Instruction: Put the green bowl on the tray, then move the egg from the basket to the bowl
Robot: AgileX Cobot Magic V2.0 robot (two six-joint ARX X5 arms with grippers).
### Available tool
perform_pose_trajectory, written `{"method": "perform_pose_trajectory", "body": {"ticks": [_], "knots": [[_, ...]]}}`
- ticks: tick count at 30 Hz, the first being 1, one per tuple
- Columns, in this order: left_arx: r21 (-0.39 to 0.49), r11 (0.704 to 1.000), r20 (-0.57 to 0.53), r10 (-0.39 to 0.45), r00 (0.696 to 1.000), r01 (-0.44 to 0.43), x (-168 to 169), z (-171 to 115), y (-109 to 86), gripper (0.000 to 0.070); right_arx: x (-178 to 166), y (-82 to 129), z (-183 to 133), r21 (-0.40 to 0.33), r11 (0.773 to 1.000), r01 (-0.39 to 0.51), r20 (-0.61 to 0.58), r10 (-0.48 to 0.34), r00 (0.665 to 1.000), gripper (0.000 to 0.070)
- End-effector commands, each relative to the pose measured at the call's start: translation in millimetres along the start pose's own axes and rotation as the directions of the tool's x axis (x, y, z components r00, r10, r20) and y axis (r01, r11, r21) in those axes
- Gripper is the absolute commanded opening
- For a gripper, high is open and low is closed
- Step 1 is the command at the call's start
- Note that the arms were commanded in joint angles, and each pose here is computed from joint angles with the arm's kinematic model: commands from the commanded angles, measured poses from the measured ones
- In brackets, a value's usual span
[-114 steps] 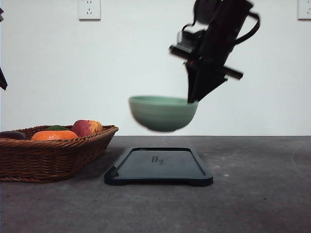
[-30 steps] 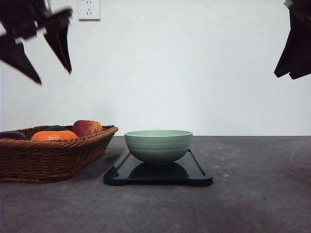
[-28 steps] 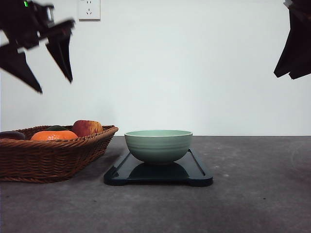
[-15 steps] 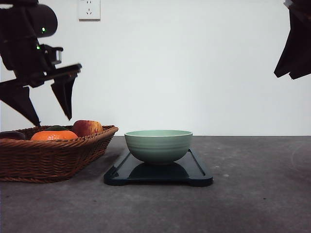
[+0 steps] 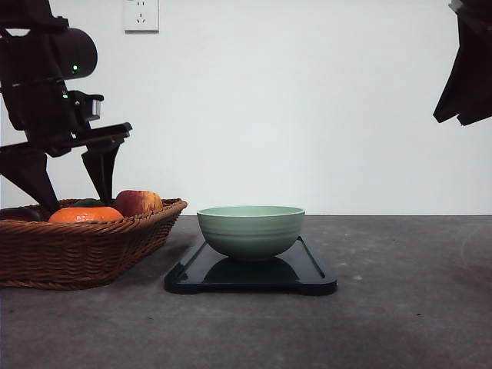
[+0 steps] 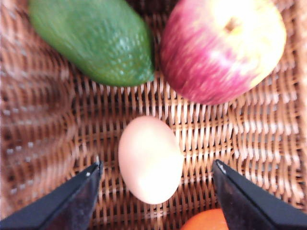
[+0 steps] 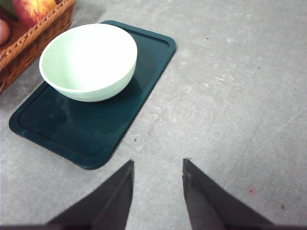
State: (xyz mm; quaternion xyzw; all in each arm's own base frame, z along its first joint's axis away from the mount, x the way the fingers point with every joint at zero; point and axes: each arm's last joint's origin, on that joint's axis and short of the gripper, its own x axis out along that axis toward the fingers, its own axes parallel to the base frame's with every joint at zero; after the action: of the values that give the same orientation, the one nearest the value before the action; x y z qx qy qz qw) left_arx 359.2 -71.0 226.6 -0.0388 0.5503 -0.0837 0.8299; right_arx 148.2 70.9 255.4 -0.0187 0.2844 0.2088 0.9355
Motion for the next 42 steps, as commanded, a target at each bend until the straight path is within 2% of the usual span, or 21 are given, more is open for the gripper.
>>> {"method": "perform_pose_trajectory", "body": {"ticks": [1,12,17,21,24,42], "knots": [[0.017,1.000,0.004,-0.001,1.000,0.001,5,5,-2.0,0.0468,1,1,1,0.005,1.000,-0.001,0.004,0.001,1.000,0.0199],[0.005,1.000,-0.051,0.009,0.999,-0.008,27,3,0.0,0.0467,1,1,1,0.005,1.000,-0.001,0.004,0.001,1.000,0.0199],[0.006,1.000,-0.037,0.009,0.999,-0.008,28,5,0.0,0.0464,1,1,1,0.005,1.000,-0.001,0.004,0.001,1.000,0.0199],[0.007,1.000,-0.026,0.007,1.000,-0.007,28,6,-0.1,0.0349,1,1,1,0.005,1.000,-0.001,0.004,0.001,1.000,0.0199],[0.007,1.000,-0.027,0.007,1.000,-0.007,28,6,-0.1,0.0299,1,1,1,0.005,1.000,-0.001,0.004,0.001,1.000,0.0199],[0.002,1.000,-0.033,0.008,0.999,-0.008,28,5,0.1,0.0299,1,1,1,0.005,1.000,-0.001,0.004,0.001,1.000,0.0199]]}}
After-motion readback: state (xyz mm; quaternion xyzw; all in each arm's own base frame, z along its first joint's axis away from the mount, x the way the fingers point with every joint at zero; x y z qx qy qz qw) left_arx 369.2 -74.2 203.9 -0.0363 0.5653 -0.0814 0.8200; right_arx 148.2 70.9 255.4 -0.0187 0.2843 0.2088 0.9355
